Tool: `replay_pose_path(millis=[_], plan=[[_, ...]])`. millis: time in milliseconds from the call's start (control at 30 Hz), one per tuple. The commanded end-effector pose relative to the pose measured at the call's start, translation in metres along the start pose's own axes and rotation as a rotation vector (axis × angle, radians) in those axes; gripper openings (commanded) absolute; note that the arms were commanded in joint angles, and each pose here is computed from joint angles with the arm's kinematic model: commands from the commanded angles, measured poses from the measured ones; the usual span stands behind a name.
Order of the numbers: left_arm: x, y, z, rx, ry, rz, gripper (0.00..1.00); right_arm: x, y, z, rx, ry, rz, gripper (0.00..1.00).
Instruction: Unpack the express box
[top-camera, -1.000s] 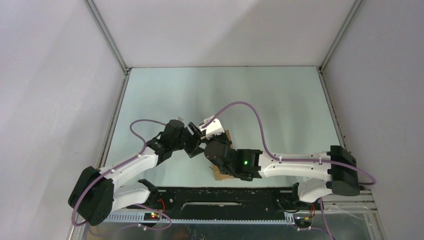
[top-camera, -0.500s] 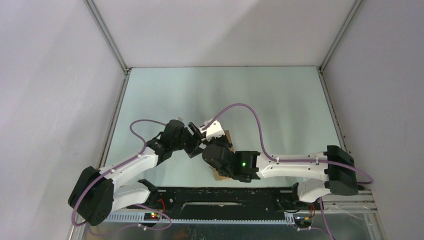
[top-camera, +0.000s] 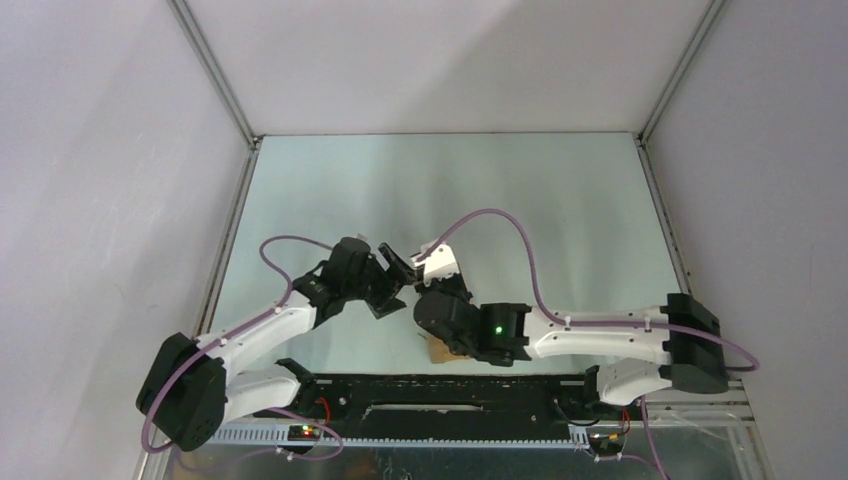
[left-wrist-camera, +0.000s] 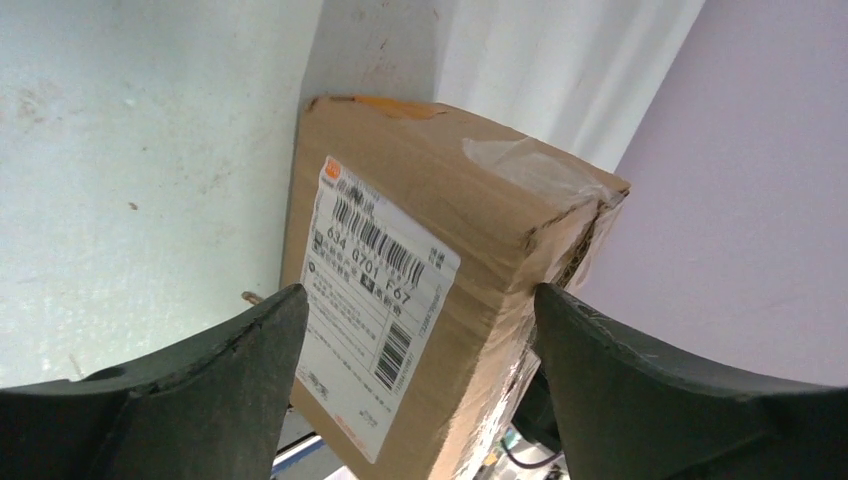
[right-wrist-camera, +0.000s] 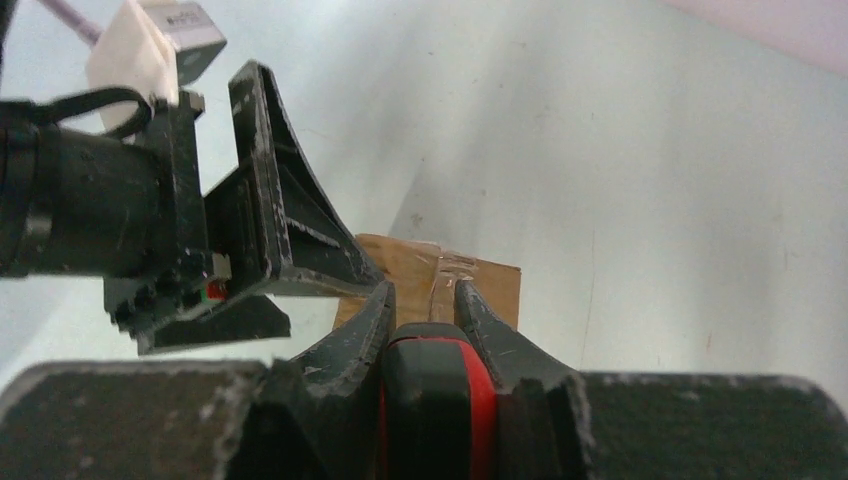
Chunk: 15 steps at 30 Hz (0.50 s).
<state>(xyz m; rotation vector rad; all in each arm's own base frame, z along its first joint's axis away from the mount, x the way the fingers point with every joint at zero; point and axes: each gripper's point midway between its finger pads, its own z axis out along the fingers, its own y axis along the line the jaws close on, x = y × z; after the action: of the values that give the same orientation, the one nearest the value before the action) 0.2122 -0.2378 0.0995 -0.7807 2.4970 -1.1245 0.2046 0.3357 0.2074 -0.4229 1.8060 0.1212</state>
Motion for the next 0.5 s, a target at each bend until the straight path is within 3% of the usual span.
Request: replay_pose_path(millis=[0, 167, 467], plan=[[-0.01, -0.02, -0.014, -0.01, -0.049, 0.088, 0.9, 0.015, 0.004, -0.011, -0.106, 0.034, 0.065, 0.0], [-0.009, -0.038, -0.029, -0.006, -0.024, 0.19, 0.94, 0.006, 0.01, -0.008, -0.191, -0.02, 0.077, 0.0], [-0.005, -0.012, -0.041, -0.191, 0.038, 0.276, 0.88, -0.017, 0.009, 0.003, -0.358, -0.142, 0.095, 0.0]])
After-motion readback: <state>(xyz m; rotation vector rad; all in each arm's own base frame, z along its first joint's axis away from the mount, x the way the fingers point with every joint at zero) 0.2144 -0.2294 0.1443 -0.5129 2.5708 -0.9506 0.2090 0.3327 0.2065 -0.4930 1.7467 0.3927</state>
